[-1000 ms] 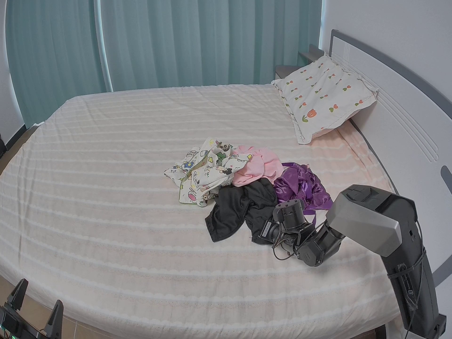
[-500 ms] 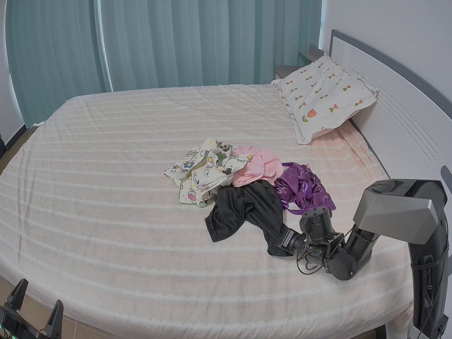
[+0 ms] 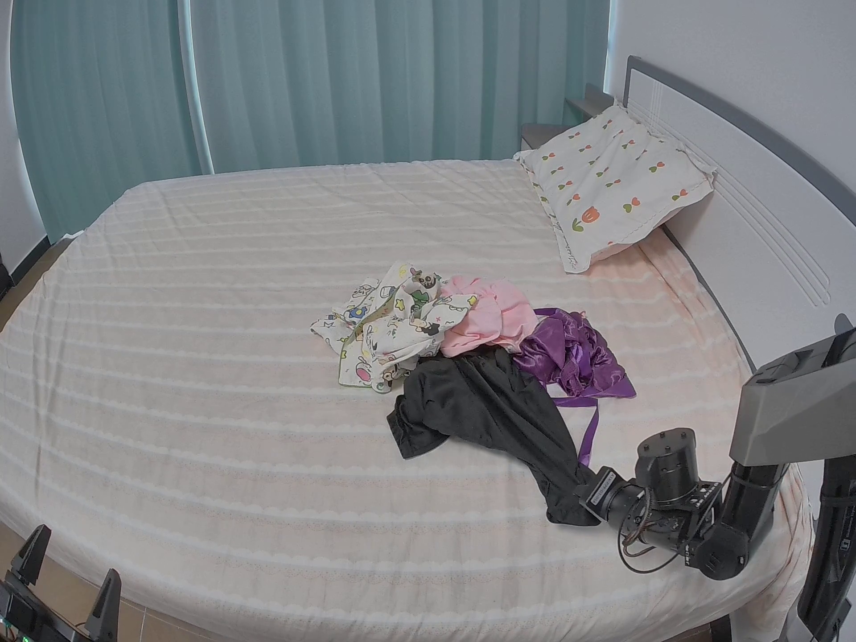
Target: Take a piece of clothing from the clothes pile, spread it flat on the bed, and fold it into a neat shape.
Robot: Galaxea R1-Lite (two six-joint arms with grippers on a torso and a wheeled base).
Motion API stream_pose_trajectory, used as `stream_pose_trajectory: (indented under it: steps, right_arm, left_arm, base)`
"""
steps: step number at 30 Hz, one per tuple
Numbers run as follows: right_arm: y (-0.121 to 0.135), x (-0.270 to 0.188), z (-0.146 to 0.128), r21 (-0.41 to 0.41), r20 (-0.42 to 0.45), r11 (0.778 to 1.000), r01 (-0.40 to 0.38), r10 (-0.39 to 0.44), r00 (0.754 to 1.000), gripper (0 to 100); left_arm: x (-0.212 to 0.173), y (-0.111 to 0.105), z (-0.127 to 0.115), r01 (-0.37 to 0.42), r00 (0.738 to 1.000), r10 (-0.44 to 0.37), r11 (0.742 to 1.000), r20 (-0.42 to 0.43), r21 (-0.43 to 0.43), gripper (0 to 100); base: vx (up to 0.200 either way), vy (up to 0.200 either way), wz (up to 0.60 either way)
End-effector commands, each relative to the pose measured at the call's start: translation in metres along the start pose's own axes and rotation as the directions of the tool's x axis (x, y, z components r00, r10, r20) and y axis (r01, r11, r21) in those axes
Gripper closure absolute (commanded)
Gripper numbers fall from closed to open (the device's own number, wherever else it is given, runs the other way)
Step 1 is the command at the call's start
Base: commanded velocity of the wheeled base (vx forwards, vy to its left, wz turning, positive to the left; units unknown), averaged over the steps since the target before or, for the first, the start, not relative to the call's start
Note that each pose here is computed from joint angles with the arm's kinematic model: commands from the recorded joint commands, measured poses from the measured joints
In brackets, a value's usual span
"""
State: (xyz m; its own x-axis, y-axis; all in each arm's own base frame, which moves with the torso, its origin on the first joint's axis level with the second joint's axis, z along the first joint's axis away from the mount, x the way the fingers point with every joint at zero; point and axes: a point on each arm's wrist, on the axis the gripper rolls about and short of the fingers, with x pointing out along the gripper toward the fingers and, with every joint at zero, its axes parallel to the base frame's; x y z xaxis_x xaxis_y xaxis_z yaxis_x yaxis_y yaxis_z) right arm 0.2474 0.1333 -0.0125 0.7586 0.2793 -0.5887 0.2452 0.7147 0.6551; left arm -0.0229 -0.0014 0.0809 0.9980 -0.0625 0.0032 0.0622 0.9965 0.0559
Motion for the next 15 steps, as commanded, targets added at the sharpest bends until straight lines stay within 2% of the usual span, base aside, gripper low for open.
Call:
stream_pose_trajectory:
  steps: [1, 12, 14, 15]
  right_arm:
    - [-0.004, -0.03, 0.002, 0.039, 0.021, 0.998, -0.047, 0.046, 0.999, 100]
    - [-0.008, -0.045, 0.008, 0.045, 0.079, 0.993, -0.11, 0.106, 0.991, 100]
    - [-0.008, -0.044, 0.009, 0.046, 0.081, 0.993, -0.111, 0.107, 0.991, 100]
    - [-0.008, -0.044, 0.008, 0.047, 0.078, 0.993, -0.112, 0.109, 0.991, 100]
  left_arm:
    - [0.0, 0.0, -0.004, 0.002, 1.0, -0.002, 1.0, 0.003, 0.026, 0]
    - [-0.001, -0.001, -0.002, 0.015, 1.0, -0.015, 1.0, 0.014, 0.022, 0]
    - [-0.004, 0.0, 0.02, 0.015, 0.997, -0.015, 1.0, 0.076, -0.003, 0]
    - [0.001, 0.002, 0.056, 0.008, 0.996, -0.003, 0.999, 0.093, -0.052, 0]
  base:
    - [0.0, 0.0, 0.0]
    - [0.0, 0.0, 0.0]
    - [0.0, 0.0, 0.0]
    - [0.0, 0.0, 0.0]
